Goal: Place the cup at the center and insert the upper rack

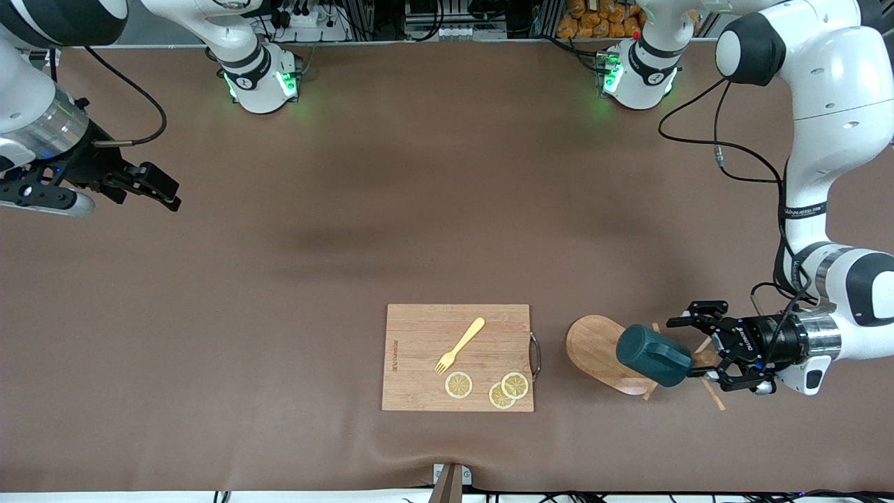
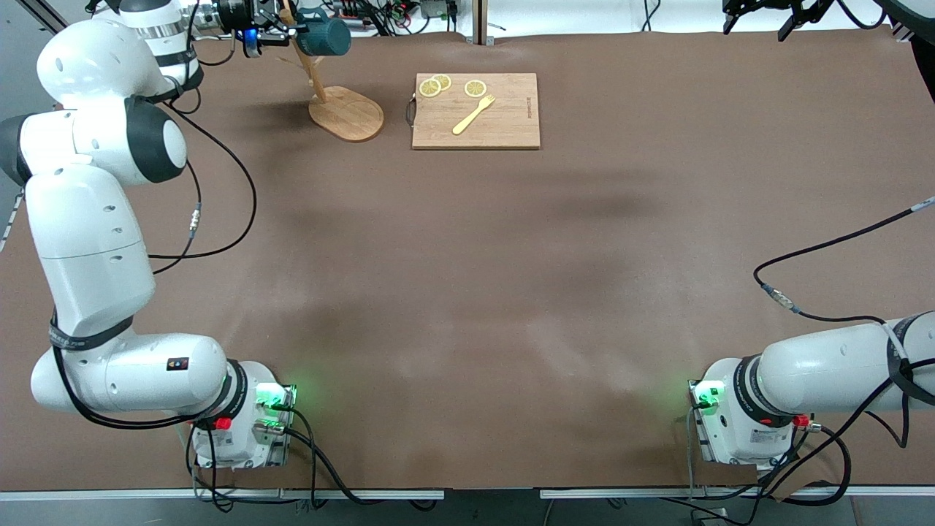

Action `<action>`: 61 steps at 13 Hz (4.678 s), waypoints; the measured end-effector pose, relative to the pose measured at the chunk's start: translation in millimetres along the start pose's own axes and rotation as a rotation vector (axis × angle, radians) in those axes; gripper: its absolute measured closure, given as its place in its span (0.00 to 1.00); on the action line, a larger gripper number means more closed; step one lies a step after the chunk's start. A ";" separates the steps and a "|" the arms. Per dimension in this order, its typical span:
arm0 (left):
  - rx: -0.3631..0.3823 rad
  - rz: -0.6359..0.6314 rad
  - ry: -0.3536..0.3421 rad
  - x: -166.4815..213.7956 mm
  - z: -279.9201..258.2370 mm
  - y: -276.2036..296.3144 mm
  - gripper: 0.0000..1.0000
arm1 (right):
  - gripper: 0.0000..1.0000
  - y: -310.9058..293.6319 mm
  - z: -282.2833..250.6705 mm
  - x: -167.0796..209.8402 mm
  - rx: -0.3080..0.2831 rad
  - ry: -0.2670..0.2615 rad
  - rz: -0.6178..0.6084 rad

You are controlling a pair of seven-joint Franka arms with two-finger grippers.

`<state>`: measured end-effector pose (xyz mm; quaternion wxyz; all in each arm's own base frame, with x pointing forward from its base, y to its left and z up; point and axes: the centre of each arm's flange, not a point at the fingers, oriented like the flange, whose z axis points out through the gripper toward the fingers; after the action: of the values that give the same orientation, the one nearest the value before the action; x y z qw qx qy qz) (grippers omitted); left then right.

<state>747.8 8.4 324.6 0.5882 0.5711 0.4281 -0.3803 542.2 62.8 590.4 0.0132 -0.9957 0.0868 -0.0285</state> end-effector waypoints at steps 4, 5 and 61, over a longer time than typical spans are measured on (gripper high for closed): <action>0.010 0.031 -0.029 -25.2 -13.2 7.3 0.00 | 0.00 -0.7 -0.1 -0.2 0.000 0.000 -0.001; 0.009 0.043 -0.028 -38.7 -16.3 12.1 0.00 | 0.00 -0.7 -0.1 -0.2 0.000 0.000 -0.001; 1.287 0.883 0.985 -332.9 41.9 -79.0 0.00 | 0.00 5.9 2.2 0.6 -0.003 -0.010 0.011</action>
<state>562.1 -51.9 608.6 0.0002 0.9968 0.0795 -0.0002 541.9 57.0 588.1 0.0123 -0.9954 0.0923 -0.0233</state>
